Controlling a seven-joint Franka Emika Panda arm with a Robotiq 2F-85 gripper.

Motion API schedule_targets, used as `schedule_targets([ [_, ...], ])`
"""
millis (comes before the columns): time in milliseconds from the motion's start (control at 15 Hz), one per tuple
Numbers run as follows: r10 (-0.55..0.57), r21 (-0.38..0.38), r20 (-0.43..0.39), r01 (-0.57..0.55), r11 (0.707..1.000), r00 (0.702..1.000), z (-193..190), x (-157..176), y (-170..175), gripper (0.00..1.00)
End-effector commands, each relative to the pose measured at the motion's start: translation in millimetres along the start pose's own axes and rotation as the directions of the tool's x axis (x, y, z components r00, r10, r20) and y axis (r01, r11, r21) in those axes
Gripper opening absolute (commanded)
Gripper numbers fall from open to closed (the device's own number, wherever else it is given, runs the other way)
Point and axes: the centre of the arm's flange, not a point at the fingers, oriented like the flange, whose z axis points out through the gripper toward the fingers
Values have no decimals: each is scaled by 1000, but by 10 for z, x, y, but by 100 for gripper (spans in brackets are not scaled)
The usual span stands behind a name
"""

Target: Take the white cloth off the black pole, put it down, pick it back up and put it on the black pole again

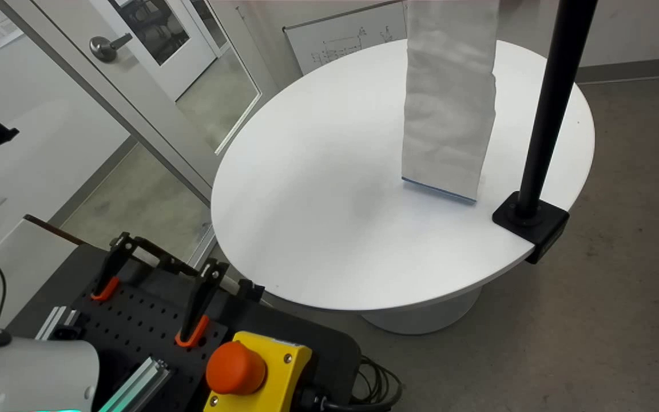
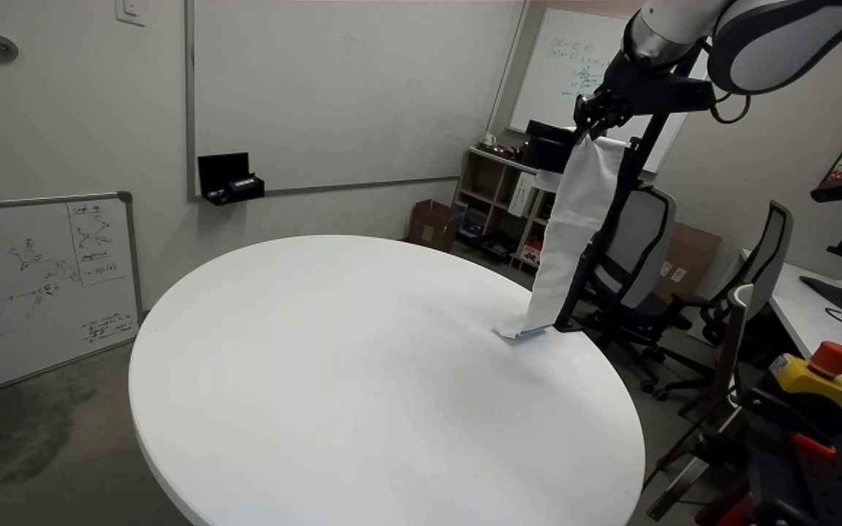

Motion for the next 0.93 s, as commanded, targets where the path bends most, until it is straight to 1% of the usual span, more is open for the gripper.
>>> schedule_targets([
  [0,13,-4,-13,-13,1000,1000,49,21,-59,3],
  [133,15,3,-12,-15,1000,1000,37,14,-74,1],
  [200,22,5,-11,-22,1000,1000,31,22,-63,4],
  [333,43,18,5,-43,999,999,-13,51,-36,4],
  [600,110,133,40,-115,984,993,-468,115,-37,4],
  [800,119,238,31,-123,964,992,-857,153,-167,4],
  [867,108,276,26,-111,955,994,-1033,155,-238,4],
])
